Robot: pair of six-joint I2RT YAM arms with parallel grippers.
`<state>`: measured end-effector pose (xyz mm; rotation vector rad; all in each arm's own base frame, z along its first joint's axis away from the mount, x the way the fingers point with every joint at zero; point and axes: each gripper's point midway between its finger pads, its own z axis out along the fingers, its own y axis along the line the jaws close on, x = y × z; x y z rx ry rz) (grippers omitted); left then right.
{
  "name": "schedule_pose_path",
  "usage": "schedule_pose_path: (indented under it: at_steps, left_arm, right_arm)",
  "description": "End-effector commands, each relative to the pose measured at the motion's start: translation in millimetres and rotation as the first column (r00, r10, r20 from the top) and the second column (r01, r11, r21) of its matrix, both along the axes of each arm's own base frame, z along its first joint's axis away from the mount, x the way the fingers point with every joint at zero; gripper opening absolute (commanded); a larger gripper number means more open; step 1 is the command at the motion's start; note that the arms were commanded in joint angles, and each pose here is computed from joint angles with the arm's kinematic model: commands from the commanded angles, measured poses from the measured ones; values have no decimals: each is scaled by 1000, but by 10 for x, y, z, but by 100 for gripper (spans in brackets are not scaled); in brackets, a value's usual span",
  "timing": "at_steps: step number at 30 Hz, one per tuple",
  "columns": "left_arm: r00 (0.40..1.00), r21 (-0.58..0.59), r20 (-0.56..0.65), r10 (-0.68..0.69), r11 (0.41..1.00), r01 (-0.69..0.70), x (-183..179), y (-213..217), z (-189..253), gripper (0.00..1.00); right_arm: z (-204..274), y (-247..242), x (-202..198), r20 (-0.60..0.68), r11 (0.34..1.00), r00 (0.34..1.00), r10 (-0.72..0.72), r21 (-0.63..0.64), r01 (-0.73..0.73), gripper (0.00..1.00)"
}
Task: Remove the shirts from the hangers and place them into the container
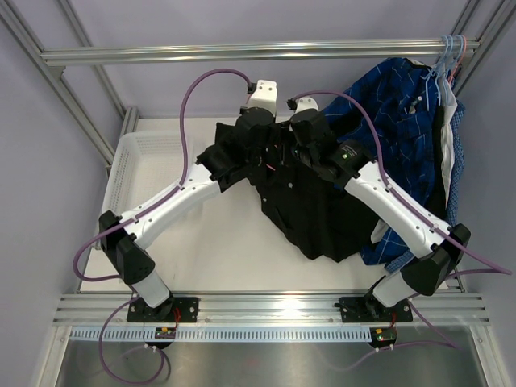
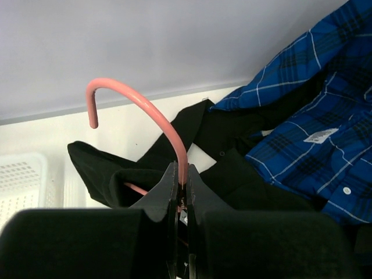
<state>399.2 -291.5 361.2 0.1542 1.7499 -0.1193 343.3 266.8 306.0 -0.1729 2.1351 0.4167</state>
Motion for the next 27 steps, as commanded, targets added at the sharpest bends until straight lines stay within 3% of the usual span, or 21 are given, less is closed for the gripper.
schedule_pose_path:
  at_steps: [1,4,8,11,20,25,27]
  left_arm:
    - [984,-68,72,164,985,-159,27,575,441,0]
    - [986,-97,63,157,984,-151,28,537,437,0]
    - [982,-123,62,179,978,-171,33,549,462,0]
    - [981,-131,47,186,975,-178,26,516,453,0]
    - [978,-93,52,201,976,-196,-11,585,439,0]
    - [976,-64,56,208,977,-205,-30,643,443,0]
    - [975,-54,55,216,976,-213,-36,681,449,0]
  right_arm:
    - [138,-512,6,46,986,988,-148,-67,151,36]
    - [159,-489,-26,39,990,992,-118,-73,120,48]
    - [217,-491,-14,57,990,994,-95,-96,100,57]
    - [258,-469,-19,47,991,996,-78,-109,83,57]
    - [94,-542,-3,53,985,991,-121,-120,127,32]
    - [90,-668,-42,67,977,988,-138,-152,147,6]
    - [81,-763,-51,68,972,986,-152,-168,162,3]
